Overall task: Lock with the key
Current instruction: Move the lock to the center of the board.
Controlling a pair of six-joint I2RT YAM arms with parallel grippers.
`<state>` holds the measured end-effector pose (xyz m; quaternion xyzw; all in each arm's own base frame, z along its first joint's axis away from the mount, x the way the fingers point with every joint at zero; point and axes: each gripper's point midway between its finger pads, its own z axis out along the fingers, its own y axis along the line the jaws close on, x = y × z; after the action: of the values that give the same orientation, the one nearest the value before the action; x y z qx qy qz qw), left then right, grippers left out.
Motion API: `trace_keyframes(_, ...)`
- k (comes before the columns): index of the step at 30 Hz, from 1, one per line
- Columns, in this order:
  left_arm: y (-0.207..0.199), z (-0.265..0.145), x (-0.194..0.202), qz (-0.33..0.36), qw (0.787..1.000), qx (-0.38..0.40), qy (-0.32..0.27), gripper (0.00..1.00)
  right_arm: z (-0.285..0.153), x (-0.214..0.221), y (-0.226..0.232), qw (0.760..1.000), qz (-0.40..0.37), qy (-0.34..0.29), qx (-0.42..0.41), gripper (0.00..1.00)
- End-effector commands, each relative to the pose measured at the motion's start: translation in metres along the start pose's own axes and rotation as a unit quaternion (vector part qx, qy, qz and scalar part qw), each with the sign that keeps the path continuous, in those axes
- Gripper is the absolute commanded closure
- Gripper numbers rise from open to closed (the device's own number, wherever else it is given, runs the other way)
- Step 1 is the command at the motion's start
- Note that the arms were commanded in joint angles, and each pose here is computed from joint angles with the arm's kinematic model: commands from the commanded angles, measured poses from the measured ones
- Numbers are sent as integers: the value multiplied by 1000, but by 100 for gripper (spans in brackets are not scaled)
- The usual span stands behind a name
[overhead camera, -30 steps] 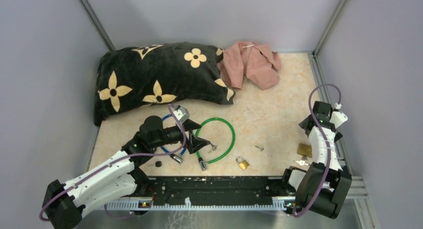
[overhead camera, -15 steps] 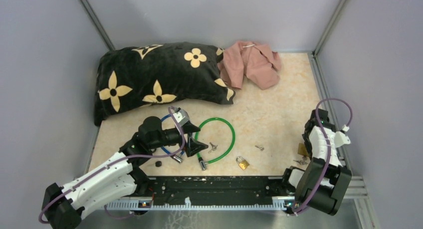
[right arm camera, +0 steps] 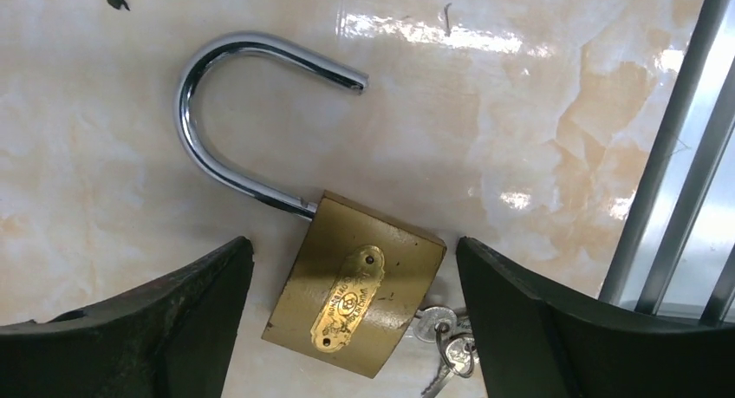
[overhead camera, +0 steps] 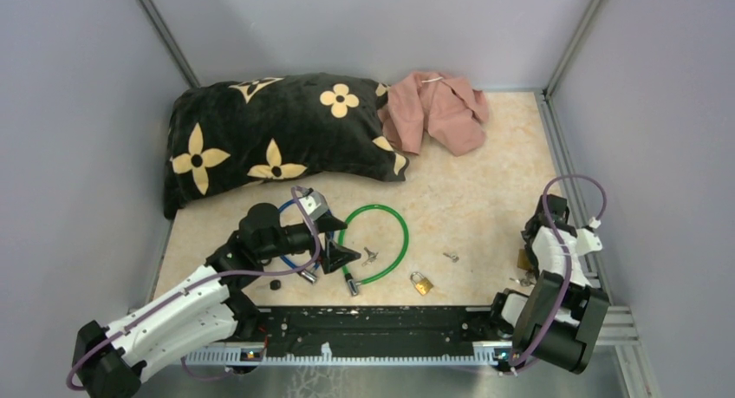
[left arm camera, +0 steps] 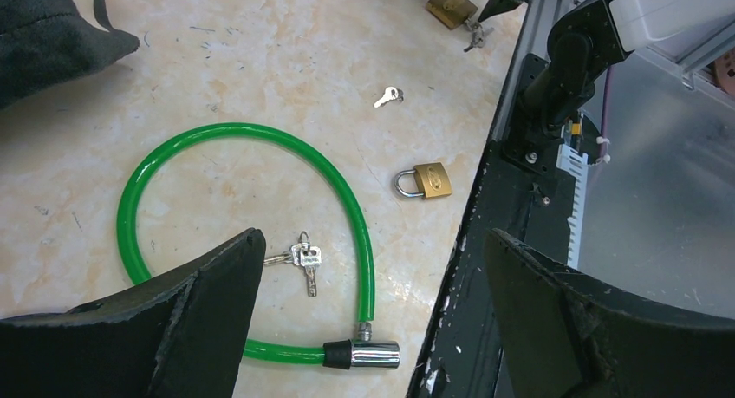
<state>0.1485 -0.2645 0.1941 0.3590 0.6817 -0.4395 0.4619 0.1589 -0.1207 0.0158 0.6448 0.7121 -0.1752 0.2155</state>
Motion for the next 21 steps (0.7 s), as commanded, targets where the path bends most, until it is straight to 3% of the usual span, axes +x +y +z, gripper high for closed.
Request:
trace_keyframes(1,3,1,-3,10,1000,0,-10,1,7,-4,15,1000,5,-7,-29,23)
trace_keyframes(3,4,2,-4,11,1000,-2,-12,1,9,0,19,999,-8,2,-34,42)
trace_keyframes(8,9,2,0,18,1000,-9,-8,2,8,14,39,993,-67,37,-95,77)
trace_keyframes(12,12,6,5,44,999,-1,-3,3,-4,31,50,980,-120,61,-146,82)
trace_keyframes(15,9,12,7,92,995,28,-1,4,-22,42,72,958,-186,66,-208,86)
trace_keyframes(21,4,25,-2,114,991,61,-21,5,-52,87,122,864,-383,108,-309,84)
